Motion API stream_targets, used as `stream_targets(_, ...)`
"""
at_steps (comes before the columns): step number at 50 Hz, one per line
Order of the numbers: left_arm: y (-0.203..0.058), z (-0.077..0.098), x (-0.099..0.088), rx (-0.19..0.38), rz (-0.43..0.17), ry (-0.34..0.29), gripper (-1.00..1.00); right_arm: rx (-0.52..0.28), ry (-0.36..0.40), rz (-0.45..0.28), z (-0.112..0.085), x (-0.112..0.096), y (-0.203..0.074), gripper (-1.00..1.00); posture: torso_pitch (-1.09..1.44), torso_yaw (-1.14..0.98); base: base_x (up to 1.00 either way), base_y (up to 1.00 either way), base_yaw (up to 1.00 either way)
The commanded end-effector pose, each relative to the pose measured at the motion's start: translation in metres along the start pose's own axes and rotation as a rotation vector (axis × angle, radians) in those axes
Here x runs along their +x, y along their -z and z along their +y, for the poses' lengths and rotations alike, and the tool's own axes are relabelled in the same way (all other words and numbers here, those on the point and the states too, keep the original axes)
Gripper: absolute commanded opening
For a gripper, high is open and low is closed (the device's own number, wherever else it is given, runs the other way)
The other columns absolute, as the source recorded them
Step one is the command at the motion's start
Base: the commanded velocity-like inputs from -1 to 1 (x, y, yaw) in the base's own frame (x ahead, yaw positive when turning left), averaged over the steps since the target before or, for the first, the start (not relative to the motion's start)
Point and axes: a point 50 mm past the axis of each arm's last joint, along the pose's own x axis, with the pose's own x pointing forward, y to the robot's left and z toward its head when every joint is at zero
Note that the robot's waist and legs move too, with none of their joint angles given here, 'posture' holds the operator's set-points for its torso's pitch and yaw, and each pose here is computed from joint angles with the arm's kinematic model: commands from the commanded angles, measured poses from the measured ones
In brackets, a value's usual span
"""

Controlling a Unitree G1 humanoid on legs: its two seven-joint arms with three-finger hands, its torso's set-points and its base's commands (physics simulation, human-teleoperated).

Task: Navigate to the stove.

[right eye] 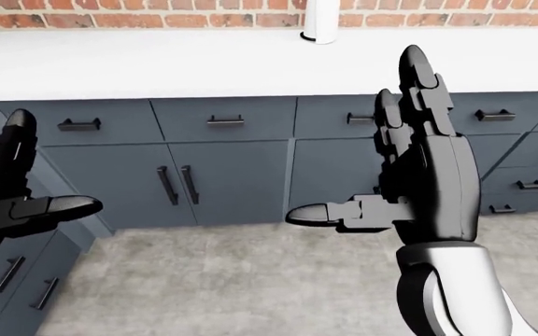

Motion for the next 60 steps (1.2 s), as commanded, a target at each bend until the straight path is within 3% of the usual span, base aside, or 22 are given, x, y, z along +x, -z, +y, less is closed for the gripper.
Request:
stream_targets(1,-0.01,-0.004,-0.002,-0.007,-0.071,0.032,1.0,-0.008,0.03,-0.073,-0.004,0.0,-0.01,1.0,0.0,0.0,0.0,-0.27,0.0)
stream_targets(60,0.0,-0.007,0.001,0.01,-0.04,0.029,1.0,-0.01,0.044,-0.061,-0.007,0.002,-0.007,1.0,0.0,0.0,0.0,-0.27,0.0)
